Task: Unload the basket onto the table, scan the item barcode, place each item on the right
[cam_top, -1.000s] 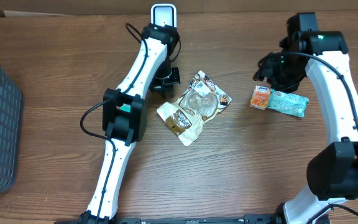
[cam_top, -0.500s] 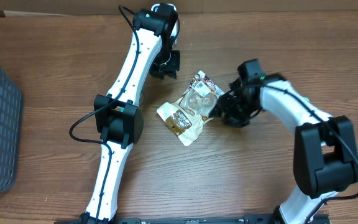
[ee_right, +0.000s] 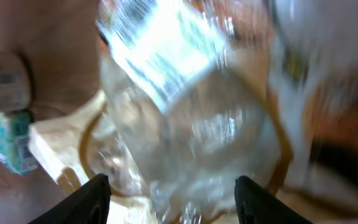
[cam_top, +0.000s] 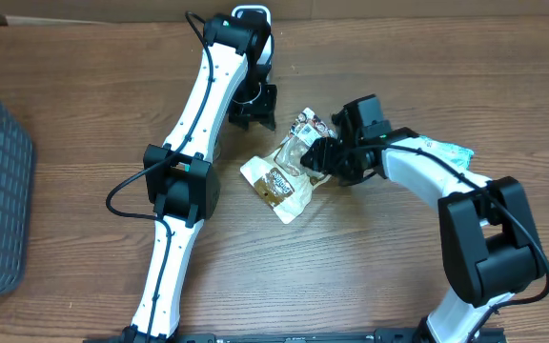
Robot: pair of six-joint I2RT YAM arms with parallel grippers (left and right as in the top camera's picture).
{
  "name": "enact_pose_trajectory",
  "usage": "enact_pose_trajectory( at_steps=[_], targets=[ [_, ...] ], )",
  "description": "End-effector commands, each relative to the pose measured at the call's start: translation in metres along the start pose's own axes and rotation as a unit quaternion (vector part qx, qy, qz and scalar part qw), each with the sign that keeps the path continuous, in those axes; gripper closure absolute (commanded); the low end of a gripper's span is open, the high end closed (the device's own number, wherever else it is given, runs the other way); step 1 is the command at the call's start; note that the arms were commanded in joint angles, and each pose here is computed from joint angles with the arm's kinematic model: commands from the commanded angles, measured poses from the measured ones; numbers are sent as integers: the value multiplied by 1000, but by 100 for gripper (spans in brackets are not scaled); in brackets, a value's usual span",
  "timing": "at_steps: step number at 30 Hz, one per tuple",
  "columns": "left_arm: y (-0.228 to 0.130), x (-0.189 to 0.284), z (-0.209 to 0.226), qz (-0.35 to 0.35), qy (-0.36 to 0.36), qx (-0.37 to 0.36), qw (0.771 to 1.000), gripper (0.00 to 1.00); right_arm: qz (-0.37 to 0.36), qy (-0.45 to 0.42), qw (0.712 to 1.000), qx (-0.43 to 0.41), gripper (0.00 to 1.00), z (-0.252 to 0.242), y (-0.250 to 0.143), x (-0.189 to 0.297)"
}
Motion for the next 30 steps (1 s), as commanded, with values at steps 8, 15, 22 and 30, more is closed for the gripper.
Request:
enact_pose_trajectory(
  at_steps=[8,15,22,30],
  targets=[
    [0,15,-19,-16,-65,-27,997,62,-97,96,989,57,38,34,50,15],
    [8,9,-22,-33,-42,-111,992,83,-113,95,988,-54,43,1,82,53],
    [30,-8,-54,-77,-37,-232,969,96,-99,67,992,-49,36,-55,100,136],
    [40,-46,-89,-89,-36,-244,965,96,-74,-30,992,-99,32,-104,81,141]
  ],
)
Point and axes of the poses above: each gripper's point midway between its finger pads, its own x axis back along the fingers, its own z axis along the line the jaws close on, y = z × x, the point moved 2 cm from there along x, back along the fingers, and after that the axes turned 10 degrees about -x, right-handed, at the moved point
